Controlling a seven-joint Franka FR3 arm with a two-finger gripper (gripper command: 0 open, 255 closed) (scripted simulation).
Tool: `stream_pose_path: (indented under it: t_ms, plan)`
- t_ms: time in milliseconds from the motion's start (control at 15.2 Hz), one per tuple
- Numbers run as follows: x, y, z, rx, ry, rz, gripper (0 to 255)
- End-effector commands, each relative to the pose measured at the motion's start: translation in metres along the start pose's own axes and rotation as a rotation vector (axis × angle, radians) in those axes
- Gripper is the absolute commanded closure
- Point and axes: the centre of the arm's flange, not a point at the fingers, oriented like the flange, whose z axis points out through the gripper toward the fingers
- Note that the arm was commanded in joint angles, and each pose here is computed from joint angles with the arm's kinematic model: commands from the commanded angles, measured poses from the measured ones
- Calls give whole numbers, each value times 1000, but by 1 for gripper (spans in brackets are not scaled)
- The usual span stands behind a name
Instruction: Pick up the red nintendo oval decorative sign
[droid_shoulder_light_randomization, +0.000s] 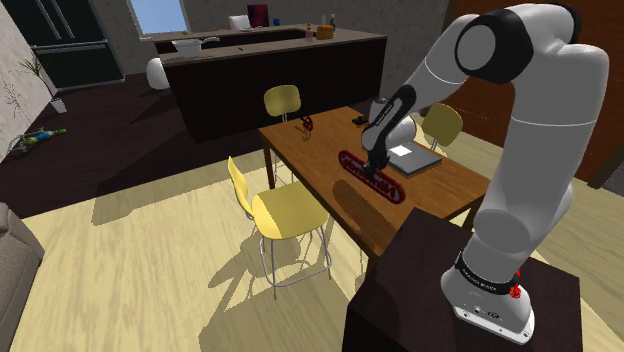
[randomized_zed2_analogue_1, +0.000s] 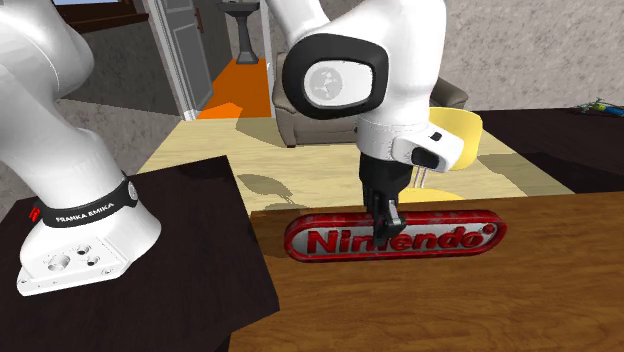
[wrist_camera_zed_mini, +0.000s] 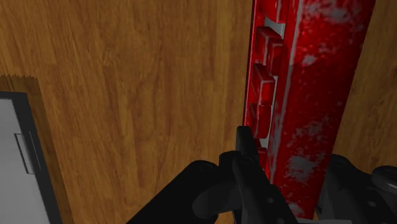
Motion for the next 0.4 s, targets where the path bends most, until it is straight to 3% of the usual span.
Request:
stream_pose_path:
  t_ms: [0, 330]
  plan:
    - [1, 0, -10, 0, 1, 0, 255]
    - [1, 2, -26, 0, 1, 0, 255]
